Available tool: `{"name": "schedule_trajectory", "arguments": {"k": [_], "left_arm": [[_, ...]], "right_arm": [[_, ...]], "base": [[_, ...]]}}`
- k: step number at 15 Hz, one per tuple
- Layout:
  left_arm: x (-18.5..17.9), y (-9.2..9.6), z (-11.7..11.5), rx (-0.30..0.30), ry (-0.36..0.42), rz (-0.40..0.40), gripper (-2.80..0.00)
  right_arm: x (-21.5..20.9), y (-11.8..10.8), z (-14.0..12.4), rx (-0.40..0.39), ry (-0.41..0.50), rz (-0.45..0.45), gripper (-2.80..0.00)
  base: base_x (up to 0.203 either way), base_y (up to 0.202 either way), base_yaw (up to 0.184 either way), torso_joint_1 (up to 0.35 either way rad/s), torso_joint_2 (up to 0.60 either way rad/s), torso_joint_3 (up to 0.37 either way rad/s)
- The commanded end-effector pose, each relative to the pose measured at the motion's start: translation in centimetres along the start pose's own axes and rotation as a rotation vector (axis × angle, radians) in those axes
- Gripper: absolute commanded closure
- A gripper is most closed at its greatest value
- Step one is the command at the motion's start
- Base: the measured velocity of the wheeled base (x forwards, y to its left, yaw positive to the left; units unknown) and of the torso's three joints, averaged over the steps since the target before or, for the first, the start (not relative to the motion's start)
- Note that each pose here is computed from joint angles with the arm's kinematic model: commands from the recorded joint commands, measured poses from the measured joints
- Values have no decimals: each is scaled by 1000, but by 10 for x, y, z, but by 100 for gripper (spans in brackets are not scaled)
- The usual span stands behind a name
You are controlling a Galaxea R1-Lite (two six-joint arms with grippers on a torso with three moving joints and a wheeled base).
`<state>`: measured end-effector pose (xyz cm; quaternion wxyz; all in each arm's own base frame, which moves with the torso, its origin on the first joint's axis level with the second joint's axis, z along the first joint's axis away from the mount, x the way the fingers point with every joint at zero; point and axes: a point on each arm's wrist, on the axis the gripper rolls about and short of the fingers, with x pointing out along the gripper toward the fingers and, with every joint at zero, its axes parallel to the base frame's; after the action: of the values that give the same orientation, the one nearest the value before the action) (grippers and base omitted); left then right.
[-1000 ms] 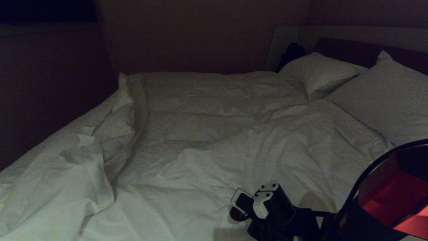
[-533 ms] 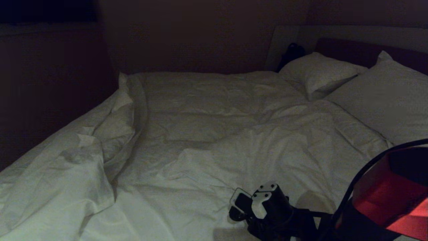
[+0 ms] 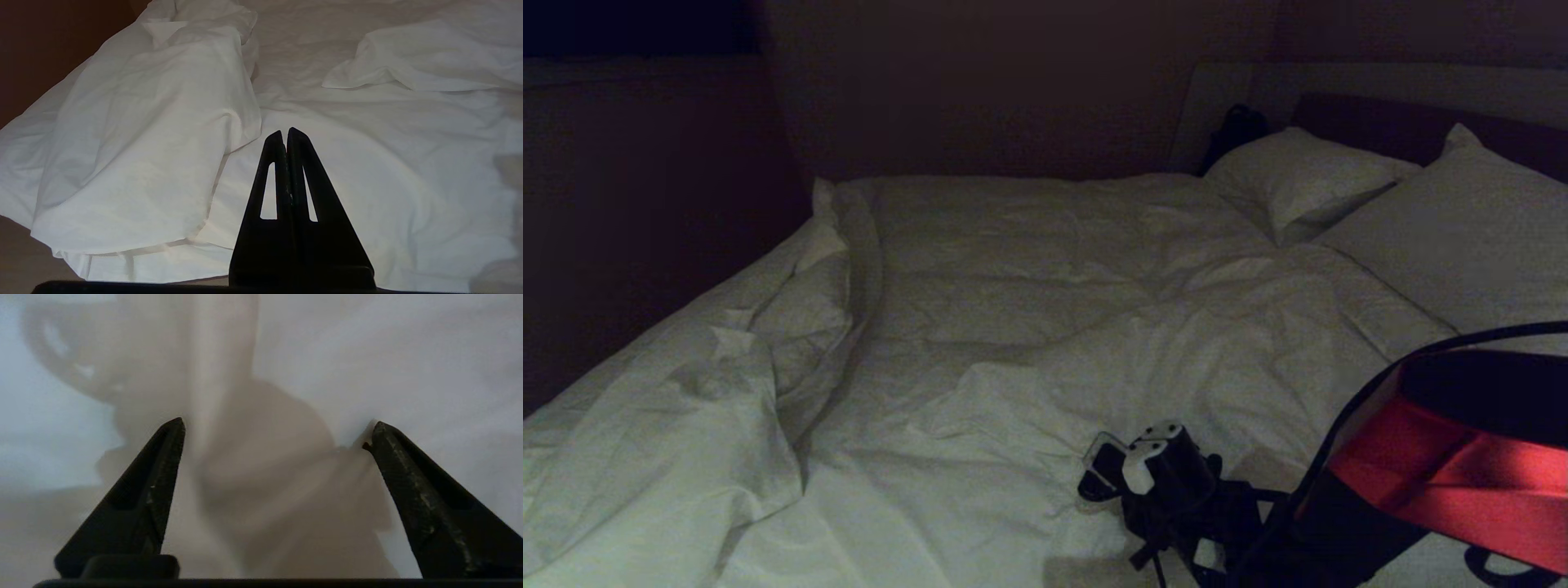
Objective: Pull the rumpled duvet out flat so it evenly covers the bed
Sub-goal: Flatten the corners of the folded blanket
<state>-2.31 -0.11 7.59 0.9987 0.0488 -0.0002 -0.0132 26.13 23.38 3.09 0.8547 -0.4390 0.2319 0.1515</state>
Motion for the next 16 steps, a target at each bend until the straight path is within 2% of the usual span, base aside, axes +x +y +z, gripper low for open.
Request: {"name": "schedule_trajectory", "arguments": {"k": [1,6,13,16], "left_arm": [[0,0,0,0,1,0,0],[0,0,0,0,1,0,0],[0,0,0,0,1,0,0],[0,0,0,0,1,0,0]], "right_arm": [[14,-3,-3,9,26,-18,-280],[38,-8,-10,24,71,-44,-280],[60,-50,-13,122,92,-138,-280],[62,-56,-14,134,95,-149,-280]], "base": [[0,0,0,0,0,0],[0,0,0,0,0,0],[0,0,0,0,0,0],[0,0,0,0,0,0]]}}
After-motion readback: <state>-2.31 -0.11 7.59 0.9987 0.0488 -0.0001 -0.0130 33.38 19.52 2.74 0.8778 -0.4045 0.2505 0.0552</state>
